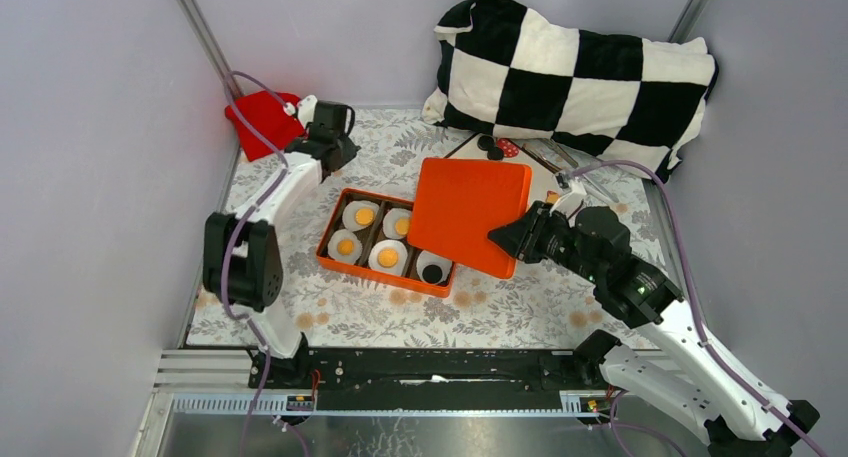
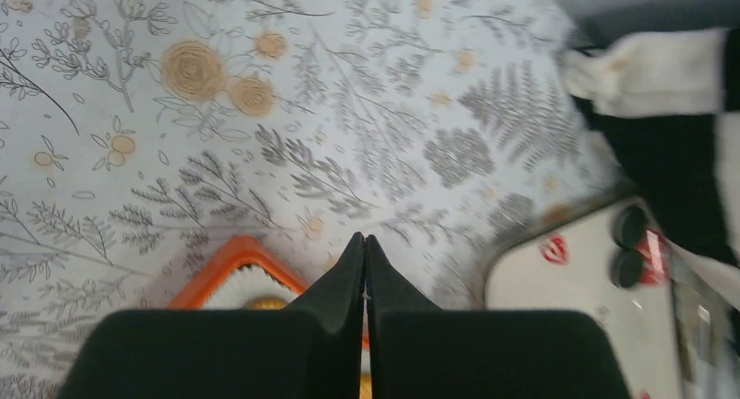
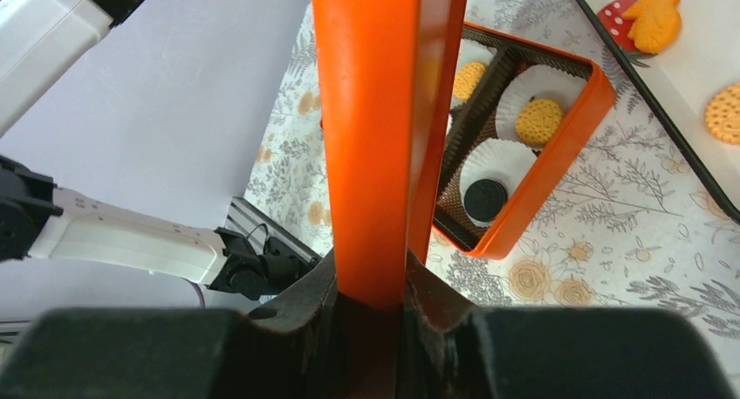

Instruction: Pack the cookies

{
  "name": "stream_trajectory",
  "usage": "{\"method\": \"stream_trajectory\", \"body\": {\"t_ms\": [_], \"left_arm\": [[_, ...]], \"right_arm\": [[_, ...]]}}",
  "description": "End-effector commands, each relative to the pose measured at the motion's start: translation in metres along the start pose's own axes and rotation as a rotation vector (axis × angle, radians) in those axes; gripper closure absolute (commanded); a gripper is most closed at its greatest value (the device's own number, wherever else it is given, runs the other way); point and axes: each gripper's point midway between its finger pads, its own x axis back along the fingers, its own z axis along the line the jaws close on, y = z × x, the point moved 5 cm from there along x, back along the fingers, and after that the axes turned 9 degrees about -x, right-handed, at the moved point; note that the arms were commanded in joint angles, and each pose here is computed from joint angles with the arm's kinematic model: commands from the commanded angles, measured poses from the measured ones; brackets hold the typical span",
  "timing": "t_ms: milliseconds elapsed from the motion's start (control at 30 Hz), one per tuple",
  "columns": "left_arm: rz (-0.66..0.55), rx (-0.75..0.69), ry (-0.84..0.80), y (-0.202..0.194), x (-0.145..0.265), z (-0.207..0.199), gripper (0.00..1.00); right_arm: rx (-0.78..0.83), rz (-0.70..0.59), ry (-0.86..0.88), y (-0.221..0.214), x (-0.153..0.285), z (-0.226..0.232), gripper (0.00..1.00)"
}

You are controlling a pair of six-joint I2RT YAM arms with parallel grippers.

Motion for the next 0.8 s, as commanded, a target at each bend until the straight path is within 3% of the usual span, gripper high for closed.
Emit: {"method": "stream_trajectory", "body": {"t_ms": [0,100,200,300,600,767], "left_arm": [[-0.047,-0.002,-0.186,0.017,0.075,-0.025,1.0],[-0.123,-0.03,-0.182,0.013,0.122,-0.02,1.0],[-0.106,-0.011,-0.148,0.001,0.138,-0.001,1.0],[-0.106,0.007,-0.133,-0.01,0.149,0.016,1.0],[-0.125,-0.032,-0.081,-0.025,0.157,0.045,1.0],[-0.092,-0.042,-0.099,-0.037,0.151,0.045,1.0]], "right_arm": [[-0.017,-0.074,0.224,0.02,0.005,0.043,1.0],[-0.118,0.01,0.326,0.006,-0.015,0.049,1.0],[-0.256,0.116,0.498,-0.009,-0.04,0.055,1.0],[-0.34,0.133,0.624,-0.011,-0.059,0.059,1.0],[-0.431,0.163,0.748,-0.017,-0.109,0.049,1.0],[-0.505,0.162,0.689,-0.031,-0.129,0.022,1.0]]}}
